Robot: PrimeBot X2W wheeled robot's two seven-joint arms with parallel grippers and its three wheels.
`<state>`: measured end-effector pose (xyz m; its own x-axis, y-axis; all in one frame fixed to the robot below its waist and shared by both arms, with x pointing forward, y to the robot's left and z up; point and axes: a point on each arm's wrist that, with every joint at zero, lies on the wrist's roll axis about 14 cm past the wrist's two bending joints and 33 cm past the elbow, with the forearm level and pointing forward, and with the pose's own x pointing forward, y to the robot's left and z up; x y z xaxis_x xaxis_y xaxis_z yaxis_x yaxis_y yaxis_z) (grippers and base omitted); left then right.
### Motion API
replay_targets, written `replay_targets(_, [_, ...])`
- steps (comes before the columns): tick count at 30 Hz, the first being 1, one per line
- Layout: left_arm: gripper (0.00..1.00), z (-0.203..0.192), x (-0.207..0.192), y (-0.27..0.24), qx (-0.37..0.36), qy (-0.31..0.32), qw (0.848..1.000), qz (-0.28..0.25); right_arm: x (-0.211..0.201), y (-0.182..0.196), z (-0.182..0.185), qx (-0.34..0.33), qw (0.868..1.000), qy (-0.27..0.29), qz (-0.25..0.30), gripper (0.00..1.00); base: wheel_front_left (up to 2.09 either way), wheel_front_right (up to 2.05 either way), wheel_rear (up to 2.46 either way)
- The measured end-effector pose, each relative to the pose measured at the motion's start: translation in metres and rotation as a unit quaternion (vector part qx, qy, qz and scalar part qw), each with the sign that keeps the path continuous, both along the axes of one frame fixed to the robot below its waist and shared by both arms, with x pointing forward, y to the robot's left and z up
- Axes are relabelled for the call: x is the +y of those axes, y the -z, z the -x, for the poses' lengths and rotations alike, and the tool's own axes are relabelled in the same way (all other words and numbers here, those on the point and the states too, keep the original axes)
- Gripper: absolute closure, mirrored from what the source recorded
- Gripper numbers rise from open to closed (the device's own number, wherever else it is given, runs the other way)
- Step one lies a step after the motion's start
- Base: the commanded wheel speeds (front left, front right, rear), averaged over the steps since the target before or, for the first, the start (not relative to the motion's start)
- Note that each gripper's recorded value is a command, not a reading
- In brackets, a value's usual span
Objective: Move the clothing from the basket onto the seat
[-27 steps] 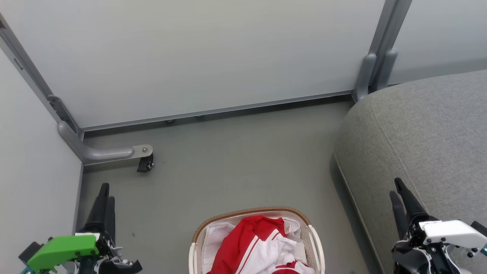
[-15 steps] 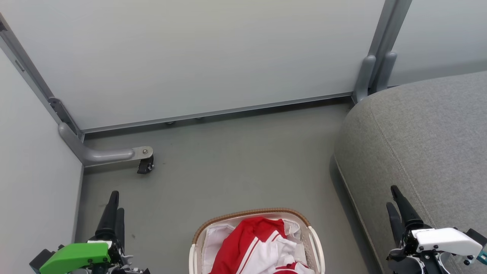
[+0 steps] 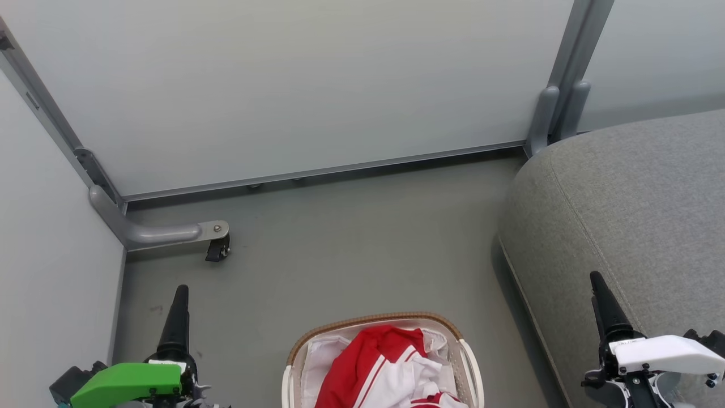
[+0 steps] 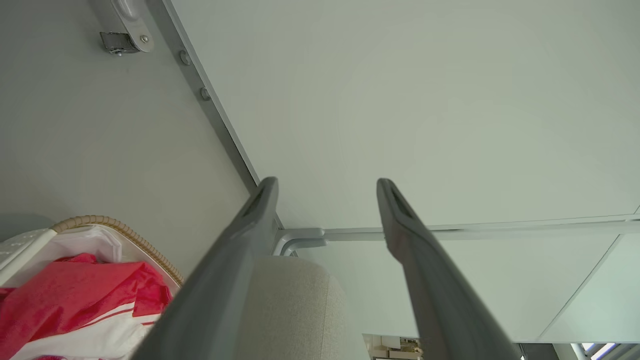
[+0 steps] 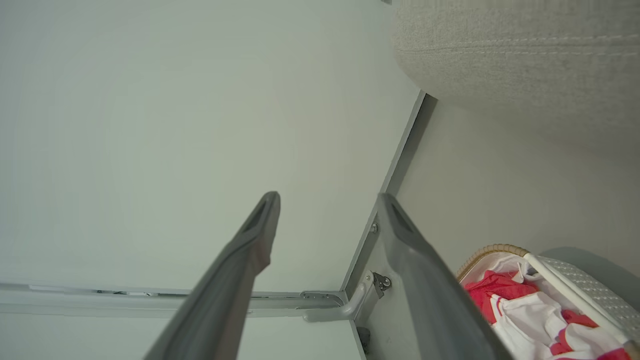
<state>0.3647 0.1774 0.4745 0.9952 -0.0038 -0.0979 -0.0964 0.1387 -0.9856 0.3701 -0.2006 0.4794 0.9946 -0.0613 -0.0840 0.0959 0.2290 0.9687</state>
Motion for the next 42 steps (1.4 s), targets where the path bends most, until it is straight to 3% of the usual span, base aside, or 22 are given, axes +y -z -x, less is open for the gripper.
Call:
replay_targets(8, [0.00,-0.002,0.002,-0.012,-0.015,0.001,0.997,-0.080,-0.001,-0.014,-0.001,-0.017,0.996,-0.004,0.090,0.00,0.00,0.00,0.00])
replay_targets(14, [0.00,-0.004,0.000,-0.025,-0.033,0.004,0.987,-0.160,0.009,-0.030,-0.003,-0.040,0.982,-0.021,0.186,0.00,0.00,0.00,0.00])
replay_targets(23, [0.00,0.001,-0.008,-0.024,-0.033,0.018,0.966,-0.256,0.014,-0.034,-0.003,-0.048,0.960,-0.029,0.273,0.00,0.00,0.00,0.00])
replay_targets(42, [0.00,0.014,-0.007,-0.010,-0.015,0.023,0.922,-0.387,0.020,-0.032,0.000,-0.052,0.914,-0.042,0.400,0.00,0.00,0.00,0.00])
